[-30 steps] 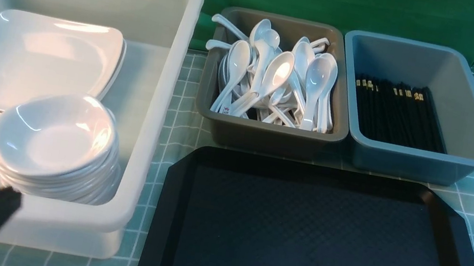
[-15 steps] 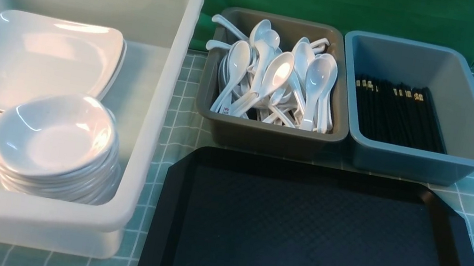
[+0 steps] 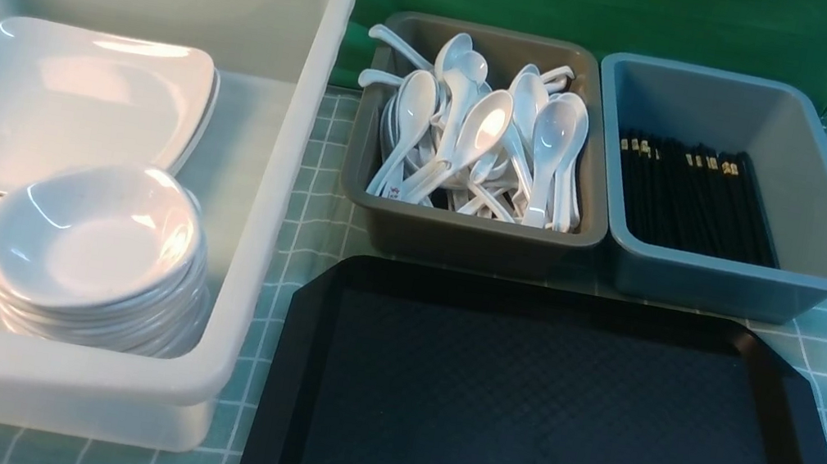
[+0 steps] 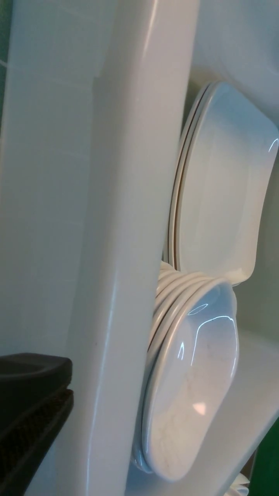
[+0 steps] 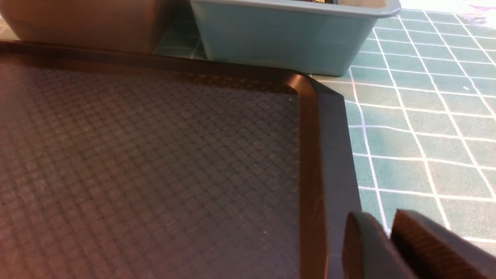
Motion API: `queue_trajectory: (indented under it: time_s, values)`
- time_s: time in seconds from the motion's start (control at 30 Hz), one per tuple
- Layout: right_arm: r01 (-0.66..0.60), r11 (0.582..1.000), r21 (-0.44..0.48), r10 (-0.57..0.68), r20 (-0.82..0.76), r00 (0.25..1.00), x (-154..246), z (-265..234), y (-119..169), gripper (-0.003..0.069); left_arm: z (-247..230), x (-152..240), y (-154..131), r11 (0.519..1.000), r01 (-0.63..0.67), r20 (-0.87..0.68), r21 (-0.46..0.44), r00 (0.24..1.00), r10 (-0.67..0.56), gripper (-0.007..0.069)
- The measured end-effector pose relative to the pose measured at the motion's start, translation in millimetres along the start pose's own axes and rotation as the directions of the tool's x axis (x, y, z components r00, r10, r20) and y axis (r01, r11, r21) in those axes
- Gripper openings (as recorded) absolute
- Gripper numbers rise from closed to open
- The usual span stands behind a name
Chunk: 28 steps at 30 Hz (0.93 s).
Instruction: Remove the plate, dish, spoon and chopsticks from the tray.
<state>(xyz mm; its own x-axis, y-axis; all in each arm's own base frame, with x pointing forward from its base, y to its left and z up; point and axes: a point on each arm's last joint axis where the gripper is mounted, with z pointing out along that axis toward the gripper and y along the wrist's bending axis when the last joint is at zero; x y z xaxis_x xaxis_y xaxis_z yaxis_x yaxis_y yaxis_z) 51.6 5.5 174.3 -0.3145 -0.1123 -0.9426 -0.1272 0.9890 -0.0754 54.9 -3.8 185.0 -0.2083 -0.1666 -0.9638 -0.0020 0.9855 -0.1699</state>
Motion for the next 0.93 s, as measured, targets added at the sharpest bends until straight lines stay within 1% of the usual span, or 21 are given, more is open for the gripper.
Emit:
queue_trajectory:
  time_s: [0.93]
  values:
    - [0.000,1.000,0.000,0.000,0.000,1.000,0.0,0.0,0.0,0.0209,0.0,-0.4,0.1,1.000,0.000,0.004,-0.001,1.000,0.000,0.0011]
